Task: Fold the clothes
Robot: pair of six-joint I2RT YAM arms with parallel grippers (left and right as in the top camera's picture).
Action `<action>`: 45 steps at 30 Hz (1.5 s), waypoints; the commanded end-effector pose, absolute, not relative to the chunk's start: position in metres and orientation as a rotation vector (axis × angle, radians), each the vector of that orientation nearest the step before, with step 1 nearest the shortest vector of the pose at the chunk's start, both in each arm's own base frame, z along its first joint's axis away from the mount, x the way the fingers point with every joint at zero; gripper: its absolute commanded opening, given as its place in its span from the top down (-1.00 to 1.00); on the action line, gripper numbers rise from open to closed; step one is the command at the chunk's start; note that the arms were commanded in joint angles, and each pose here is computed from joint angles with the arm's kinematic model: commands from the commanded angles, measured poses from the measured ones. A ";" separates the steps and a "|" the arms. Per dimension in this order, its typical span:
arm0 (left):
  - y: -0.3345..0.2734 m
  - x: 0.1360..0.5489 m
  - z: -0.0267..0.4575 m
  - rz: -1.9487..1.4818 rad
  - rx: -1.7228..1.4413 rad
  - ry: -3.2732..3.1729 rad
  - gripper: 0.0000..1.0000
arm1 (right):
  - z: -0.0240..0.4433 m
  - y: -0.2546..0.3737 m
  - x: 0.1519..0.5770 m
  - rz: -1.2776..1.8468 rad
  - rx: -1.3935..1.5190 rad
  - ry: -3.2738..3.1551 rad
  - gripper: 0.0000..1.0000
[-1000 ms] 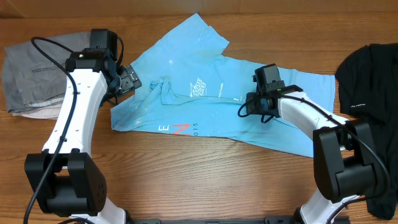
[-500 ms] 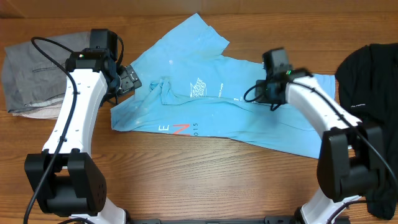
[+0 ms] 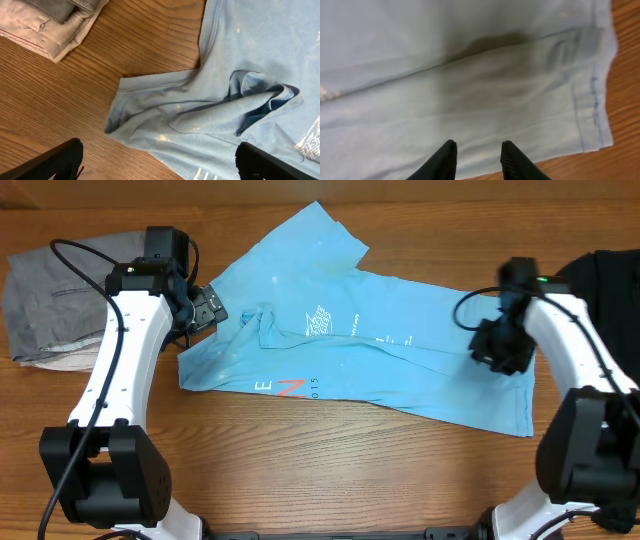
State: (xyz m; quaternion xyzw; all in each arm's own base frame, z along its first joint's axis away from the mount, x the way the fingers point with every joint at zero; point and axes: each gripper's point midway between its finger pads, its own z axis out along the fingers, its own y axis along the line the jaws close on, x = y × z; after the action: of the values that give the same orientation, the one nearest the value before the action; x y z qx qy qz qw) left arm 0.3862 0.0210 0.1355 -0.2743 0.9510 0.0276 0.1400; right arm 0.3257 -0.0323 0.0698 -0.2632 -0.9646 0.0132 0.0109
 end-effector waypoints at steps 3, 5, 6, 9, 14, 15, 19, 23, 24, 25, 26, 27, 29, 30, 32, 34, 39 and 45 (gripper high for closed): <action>0.025 0.389 0.135 0.079 -0.813 2.740 -1.00 | 0.062 -0.049 0.313 -0.135 -1.017 -2.912 0.38; 0.025 0.389 0.135 0.079 -0.813 2.740 -1.00 | 0.055 -0.059 0.307 -0.140 -1.067 -2.882 0.38; 0.025 0.389 0.135 0.079 -0.813 2.740 -1.00 | 0.051 -0.063 0.303 -0.140 -1.091 -2.866 0.38; 0.025 0.389 0.135 0.079 -0.813 2.740 -1.00 | 0.041 -0.076 0.293 -0.162 -1.159 -2.828 0.38; 0.025 0.389 0.135 0.079 -0.813 2.740 -1.00 | 0.033 -0.082 0.293 -0.277 -1.187 -2.829 0.29; 0.025 0.389 0.135 0.079 -0.813 2.740 -1.00 | 0.033 -0.084 0.293 -0.273 -1.194 -2.829 0.27; 0.025 0.389 0.135 0.079 -0.813 2.740 -1.00 | 0.027 -0.088 0.296 -0.277 -1.209 -2.850 0.25; 0.025 0.389 0.135 0.079 -0.813 2.740 -1.00 | 0.015 -0.090 0.299 -0.281 -1.219 -2.885 0.25; 0.025 0.389 0.135 0.079 -0.813 2.740 -1.00 | 0.012 -0.090 0.299 -0.281 -1.221 -2.892 0.26; 0.025 0.389 0.135 0.079 -0.813 2.740 -1.00 | 0.009 -0.089 0.298 -0.282 -1.223 -2.896 0.25; 0.025 0.389 0.135 0.079 -0.813 2.740 -1.00 | 0.007 -0.089 0.298 -0.282 -1.223 -2.898 0.25; 0.025 0.389 0.135 0.079 -0.813 2.740 -1.00 | 0.005 -0.089 0.297 -0.281 -1.222 -2.897 0.25; 0.025 0.389 0.135 0.079 -0.813 2.740 -1.00 | 0.004 -0.090 0.295 -0.268 -1.223 -2.897 0.25; 0.025 0.389 0.135 0.079 -0.813 2.740 -1.00 | 0.003 -0.091 0.295 -0.256 -1.223 -2.899 0.25; 0.025 0.389 0.135 0.079 -0.813 2.740 -1.00 | 0.003 -0.094 0.295 -0.234 -1.225 -2.904 0.28; 0.025 0.389 0.135 0.079 -0.813 2.740 -1.00 | 0.003 -0.094 0.295 -0.228 -1.226 -2.906 0.35; 0.025 0.389 0.135 0.079 -0.813 2.740 -1.00 | 0.003 -0.096 0.298 -0.224 -1.230 -2.920 0.43; 0.025 0.389 0.135 0.079 -0.813 2.740 -1.00 | 0.004 -0.101 0.302 -0.195 -1.237 -2.939 0.40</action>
State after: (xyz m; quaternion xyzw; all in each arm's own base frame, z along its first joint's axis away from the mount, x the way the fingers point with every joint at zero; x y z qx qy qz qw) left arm 0.3863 0.0210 0.1355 -0.2743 0.9510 0.0276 0.1402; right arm 0.3009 -0.0944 0.0022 -0.3857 -0.9194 -0.0756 -0.0142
